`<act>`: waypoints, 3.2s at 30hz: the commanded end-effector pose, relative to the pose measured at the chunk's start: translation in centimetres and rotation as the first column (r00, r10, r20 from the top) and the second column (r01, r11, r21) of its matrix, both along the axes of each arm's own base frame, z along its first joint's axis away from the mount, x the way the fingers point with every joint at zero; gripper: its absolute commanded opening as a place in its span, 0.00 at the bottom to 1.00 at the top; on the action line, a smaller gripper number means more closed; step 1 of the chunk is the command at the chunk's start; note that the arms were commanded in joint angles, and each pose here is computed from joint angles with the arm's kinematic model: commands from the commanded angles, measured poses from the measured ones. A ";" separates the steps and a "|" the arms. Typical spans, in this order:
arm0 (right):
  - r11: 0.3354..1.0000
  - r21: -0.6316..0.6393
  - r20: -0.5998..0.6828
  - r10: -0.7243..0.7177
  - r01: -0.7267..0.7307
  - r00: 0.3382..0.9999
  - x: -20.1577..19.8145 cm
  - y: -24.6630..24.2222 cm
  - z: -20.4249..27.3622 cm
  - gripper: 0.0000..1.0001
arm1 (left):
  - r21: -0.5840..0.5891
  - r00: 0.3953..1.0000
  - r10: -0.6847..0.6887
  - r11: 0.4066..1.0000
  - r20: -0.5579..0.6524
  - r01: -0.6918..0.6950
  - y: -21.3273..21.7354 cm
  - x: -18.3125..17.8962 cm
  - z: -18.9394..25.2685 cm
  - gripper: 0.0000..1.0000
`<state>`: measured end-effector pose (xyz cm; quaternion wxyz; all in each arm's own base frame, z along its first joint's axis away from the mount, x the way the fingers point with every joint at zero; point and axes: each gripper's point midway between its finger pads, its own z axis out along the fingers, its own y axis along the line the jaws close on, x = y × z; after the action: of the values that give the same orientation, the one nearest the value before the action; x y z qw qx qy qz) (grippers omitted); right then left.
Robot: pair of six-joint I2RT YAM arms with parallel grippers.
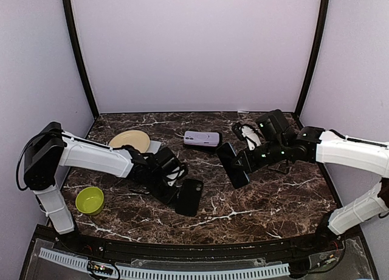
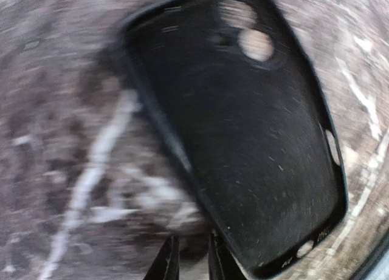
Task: Put the phone into the phone case
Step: Install the phone into the phone case.
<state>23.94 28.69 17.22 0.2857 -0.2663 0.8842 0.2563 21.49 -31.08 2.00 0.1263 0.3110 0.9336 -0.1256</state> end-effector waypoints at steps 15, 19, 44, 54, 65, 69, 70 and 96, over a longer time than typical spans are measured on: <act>0.990 0.141 -0.020 -0.011 0.014 1.000 0.7 2.6 3.3 0.00 | -0.253 0.984 -0.177 0.952 -0.006 0.170 -6.5 -2.2 3.1 0.19; 0.987 0.161 -0.065 0.023 -0.012 0.998 -0.1 4.9 2.7 0.00 | -0.203 0.994 -0.101 0.973 0.038 0.106 -3.5 -1.0 3.3 0.21; 0.980 0.190 -0.466 0.149 -0.066 0.872 -2.8 10.5 -7.4 0.00 | -0.131 0.998 -0.057 0.990 0.010 0.058 -2.6 -1.0 -0.4 0.26; 0.989 0.145 -0.522 0.090 -0.016 0.848 -2.8 9.5 -11.0 0.00 | -0.096 0.991 -0.131 0.987 -0.021 0.128 -3.6 -1.7 -1.8 0.26; 0.985 0.144 -0.541 0.001 0.092 0.841 -0.8 9.6 -12.7 0.00 | -0.117 0.988 -0.153 0.982 -0.014 0.150 -4.2 -1.8 -2.0 0.26; 0.985 0.140 -0.564 -0.007 0.103 0.826 -1.4 9.4 -13.9 0.00 | -0.115 0.989 -0.150 0.982 -0.007 0.148 -4.1 -1.7 -2.2 0.25; 0.987 0.127 -0.560 -0.012 0.100 0.828 -1.5 9.3 -14.1 0.00 | -0.116 0.989 -0.149 0.982 -0.007 0.147 -4.2 -1.7 -2.3 0.26; 0.947 -0.302 -0.271 -0.198 0.112 0.942 0.5 5.4 -11.7 0.53 | -0.100 0.990 -0.143 0.985 0.002 0.142 -3.8 -1.5 -2.5 0.25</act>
<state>24.21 35.00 4.44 0.1132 -0.1838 0.9621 0.1665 21.38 -36.92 2.20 0.1718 0.3621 0.8898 -0.2182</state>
